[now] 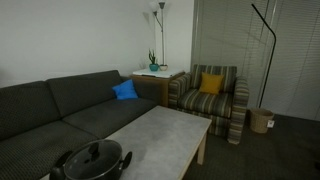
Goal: Uncover the pot
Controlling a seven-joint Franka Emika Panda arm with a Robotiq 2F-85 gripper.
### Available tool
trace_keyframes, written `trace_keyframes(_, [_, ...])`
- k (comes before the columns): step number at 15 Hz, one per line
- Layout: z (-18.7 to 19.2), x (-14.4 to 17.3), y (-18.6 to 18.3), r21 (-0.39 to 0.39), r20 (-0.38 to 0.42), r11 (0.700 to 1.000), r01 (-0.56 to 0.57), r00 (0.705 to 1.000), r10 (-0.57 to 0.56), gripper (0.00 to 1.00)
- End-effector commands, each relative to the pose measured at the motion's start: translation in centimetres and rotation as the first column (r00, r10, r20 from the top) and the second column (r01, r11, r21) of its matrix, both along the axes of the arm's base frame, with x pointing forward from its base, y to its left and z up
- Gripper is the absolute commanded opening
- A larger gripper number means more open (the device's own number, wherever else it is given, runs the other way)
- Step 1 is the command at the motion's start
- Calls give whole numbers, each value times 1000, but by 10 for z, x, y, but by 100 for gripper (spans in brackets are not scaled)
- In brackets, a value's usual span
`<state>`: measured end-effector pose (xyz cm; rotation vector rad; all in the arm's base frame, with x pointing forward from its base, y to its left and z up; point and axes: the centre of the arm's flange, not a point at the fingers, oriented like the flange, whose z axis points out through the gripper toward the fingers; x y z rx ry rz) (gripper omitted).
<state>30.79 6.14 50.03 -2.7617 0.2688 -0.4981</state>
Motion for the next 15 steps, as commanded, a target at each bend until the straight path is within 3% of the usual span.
trace_keyframes(1, [-1, 0, 0, -1, -3, 1000, -1, 1000, 1, 100])
trace_keyframes(15, [-2, 7, 1, -29, 16, 1000, 3, 1000, -3, 100])
